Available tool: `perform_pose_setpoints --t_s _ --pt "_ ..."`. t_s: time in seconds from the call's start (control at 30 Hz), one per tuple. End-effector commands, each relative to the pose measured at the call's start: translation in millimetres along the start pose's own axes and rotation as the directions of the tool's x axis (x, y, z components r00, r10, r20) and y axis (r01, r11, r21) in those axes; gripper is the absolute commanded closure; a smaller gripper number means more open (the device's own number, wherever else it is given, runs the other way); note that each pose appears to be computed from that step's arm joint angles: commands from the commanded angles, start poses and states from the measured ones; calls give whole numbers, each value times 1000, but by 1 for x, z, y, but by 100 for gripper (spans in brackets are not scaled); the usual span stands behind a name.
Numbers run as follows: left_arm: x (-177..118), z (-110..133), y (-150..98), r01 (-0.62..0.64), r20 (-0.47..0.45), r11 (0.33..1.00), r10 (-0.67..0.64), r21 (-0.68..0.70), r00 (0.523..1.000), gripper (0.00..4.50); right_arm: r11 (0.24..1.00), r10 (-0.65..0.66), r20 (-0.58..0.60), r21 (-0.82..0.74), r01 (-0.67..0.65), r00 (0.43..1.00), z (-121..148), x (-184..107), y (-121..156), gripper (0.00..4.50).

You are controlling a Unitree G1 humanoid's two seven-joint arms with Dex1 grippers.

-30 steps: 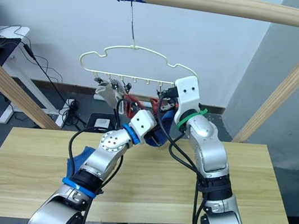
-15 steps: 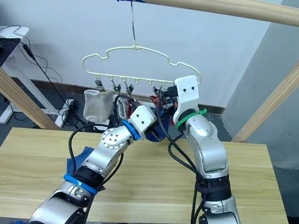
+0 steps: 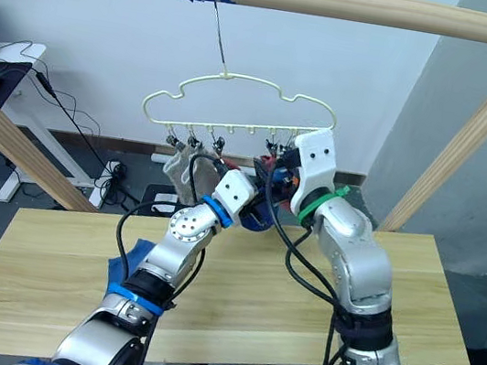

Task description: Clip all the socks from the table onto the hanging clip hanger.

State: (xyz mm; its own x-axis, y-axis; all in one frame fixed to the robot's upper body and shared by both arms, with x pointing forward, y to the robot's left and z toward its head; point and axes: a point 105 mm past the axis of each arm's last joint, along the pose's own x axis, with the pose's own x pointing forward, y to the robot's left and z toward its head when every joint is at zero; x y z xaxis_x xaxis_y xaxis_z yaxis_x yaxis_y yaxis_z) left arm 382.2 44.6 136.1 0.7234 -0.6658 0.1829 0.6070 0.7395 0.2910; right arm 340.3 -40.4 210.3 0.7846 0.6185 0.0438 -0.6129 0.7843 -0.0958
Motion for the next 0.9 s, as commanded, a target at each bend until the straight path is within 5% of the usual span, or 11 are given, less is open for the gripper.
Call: perform_pose_setpoints --t_s 0.03,0.23,0.7,0.9 --pt "0 12 0 26 39 1000 -26 2 999 269 998 60 44 -34 -59 997 15 -12 11 47" --pt "-20 11 -5 147 22 988 -146 -45 989 106 996 61 54 -72 -57 997 18 -29 9 47" --pt "-75 51 11 314 6 931 -318 -185 948 106 970 -221 110 -82 230 969 14 -22 -31 47" --pt "-75 55 12 314 -9 935 -319 -164 948 101 968 -238 98 -63 244 966 9 -15 -32 211"
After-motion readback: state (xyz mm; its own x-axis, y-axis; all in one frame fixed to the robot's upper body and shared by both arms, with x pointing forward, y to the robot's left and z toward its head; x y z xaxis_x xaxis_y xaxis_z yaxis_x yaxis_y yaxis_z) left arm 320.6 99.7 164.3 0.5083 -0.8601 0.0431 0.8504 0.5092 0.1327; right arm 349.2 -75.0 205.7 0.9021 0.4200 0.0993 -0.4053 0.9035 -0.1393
